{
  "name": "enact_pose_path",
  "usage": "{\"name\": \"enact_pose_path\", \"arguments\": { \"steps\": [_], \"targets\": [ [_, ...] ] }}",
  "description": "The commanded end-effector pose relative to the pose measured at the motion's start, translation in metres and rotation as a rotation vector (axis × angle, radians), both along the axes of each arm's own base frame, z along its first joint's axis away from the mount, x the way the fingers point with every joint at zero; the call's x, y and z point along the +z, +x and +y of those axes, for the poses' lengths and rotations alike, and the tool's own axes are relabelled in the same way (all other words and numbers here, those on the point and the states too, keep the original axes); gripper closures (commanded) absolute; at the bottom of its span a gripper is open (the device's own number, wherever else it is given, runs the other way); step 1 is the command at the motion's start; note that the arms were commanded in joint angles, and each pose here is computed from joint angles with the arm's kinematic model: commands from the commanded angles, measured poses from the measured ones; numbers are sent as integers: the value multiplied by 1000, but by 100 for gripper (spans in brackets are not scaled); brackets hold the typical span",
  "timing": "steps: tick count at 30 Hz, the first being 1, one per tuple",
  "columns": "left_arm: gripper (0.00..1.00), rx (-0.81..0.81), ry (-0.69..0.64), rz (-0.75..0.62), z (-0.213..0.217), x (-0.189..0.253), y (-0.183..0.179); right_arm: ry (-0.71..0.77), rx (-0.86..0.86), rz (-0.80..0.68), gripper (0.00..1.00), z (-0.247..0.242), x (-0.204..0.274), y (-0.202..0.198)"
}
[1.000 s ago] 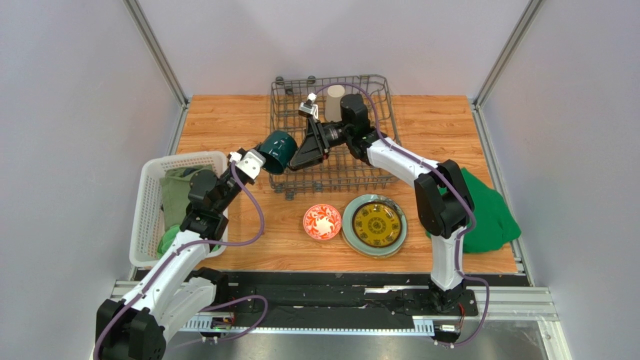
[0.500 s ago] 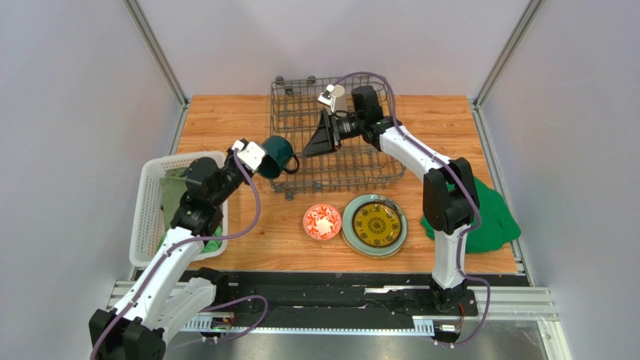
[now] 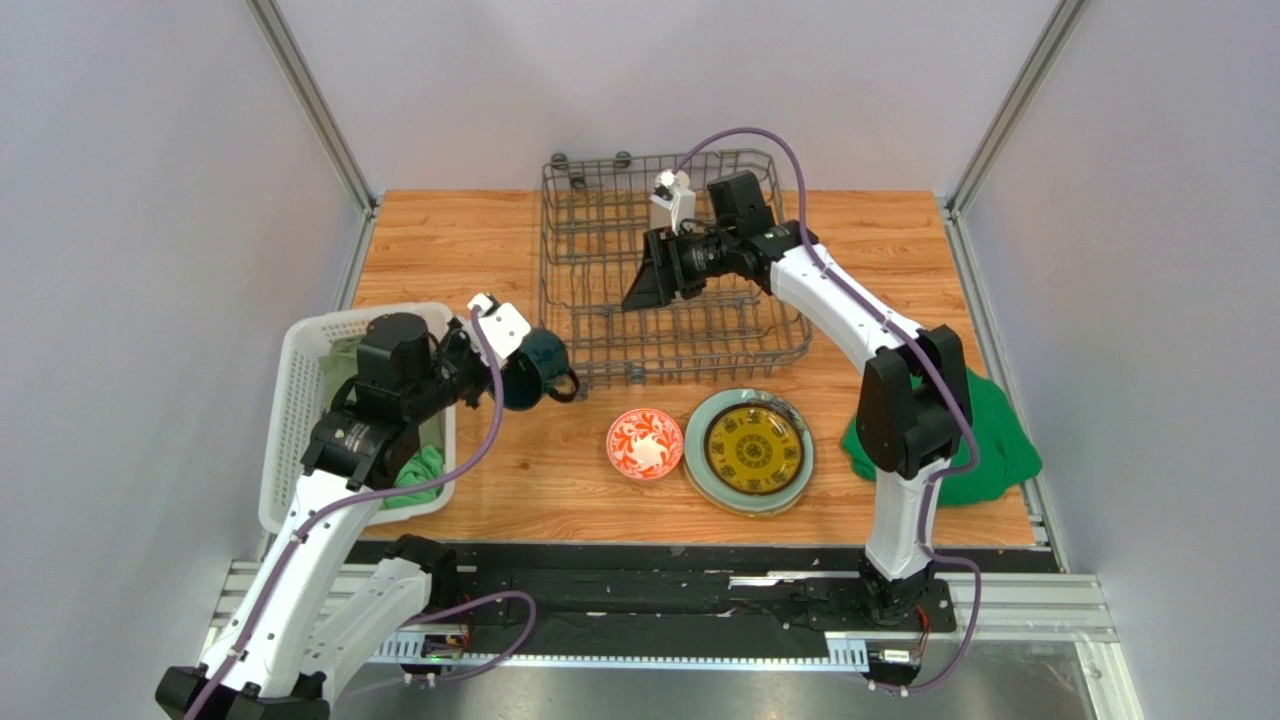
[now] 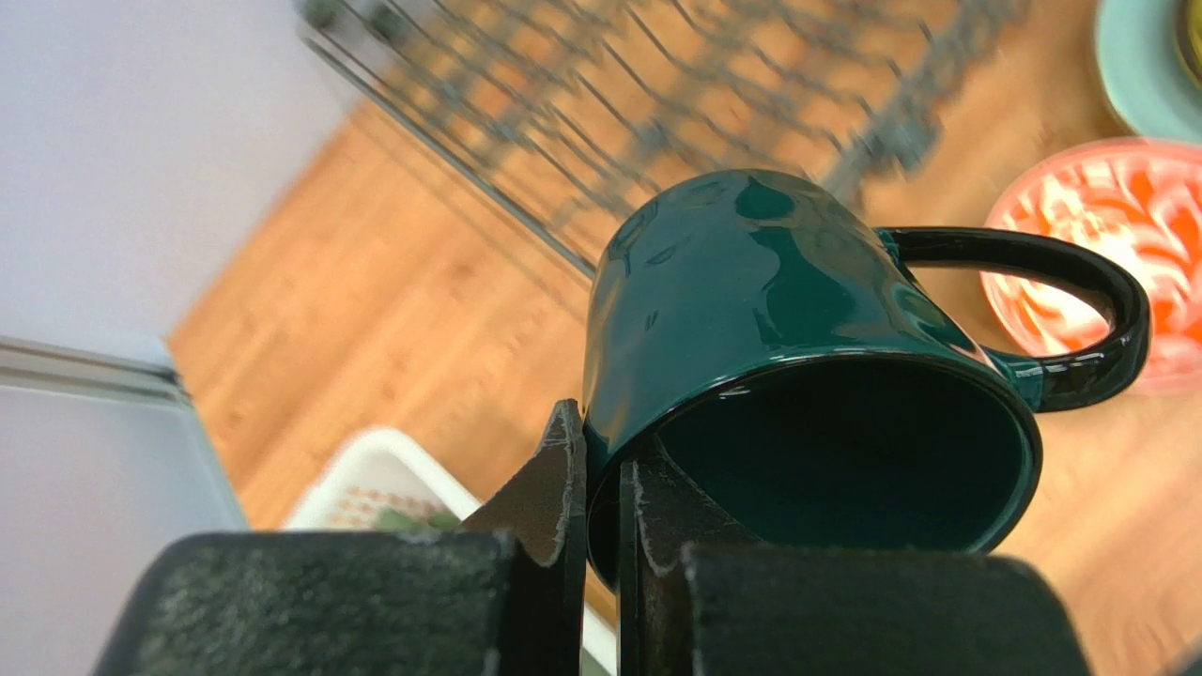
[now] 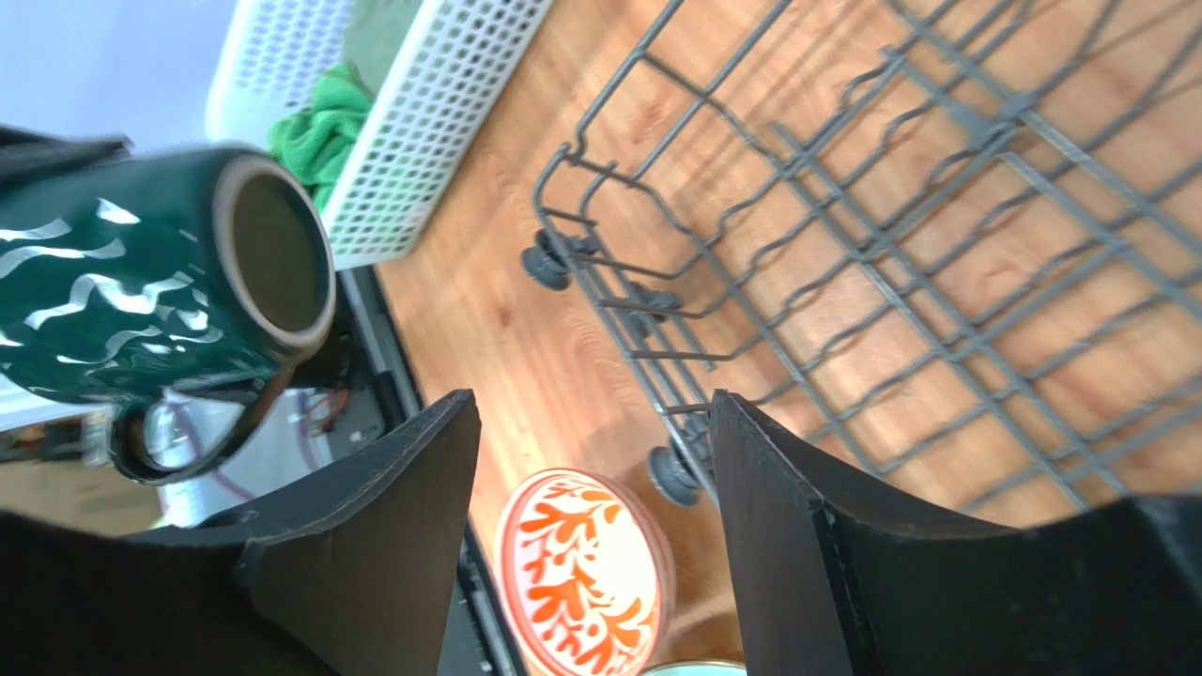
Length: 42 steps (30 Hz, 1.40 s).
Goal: Unload the mixed dishes from the dish rack
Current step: Place the cup at the center of the board.
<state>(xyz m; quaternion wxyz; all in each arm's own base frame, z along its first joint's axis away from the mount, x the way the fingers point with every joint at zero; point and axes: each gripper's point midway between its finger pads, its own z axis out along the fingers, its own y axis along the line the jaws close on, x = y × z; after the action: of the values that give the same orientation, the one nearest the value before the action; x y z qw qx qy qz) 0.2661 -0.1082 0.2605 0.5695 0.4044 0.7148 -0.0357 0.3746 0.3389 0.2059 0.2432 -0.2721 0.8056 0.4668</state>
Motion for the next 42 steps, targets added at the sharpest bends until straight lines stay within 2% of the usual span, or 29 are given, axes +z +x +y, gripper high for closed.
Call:
{"name": "enact_pose_path", "arguments": {
  "steps": [1, 10, 18, 30, 42],
  "targets": [
    [100, -80, 32, 115, -5, -19, -23, -42, -54, -208, 36, -14, 36, 9],
    [100, -144, 105, 416, -12, -89, -33, -110, -120, -342, 37, -32, 50, 14],
    [100, -118, 139, 579, -16, -111, -23, -122, -125, -339, 37, -35, 47, 13],
    [100, -61, 205, 659, -31, -137, -8, -135, -94, -337, 38, -34, 37, 12],
    [100, -26, 244, 662, -47, -154, 2, -141, -77, -321, 38, -32, 30, 11]
  ]
}}
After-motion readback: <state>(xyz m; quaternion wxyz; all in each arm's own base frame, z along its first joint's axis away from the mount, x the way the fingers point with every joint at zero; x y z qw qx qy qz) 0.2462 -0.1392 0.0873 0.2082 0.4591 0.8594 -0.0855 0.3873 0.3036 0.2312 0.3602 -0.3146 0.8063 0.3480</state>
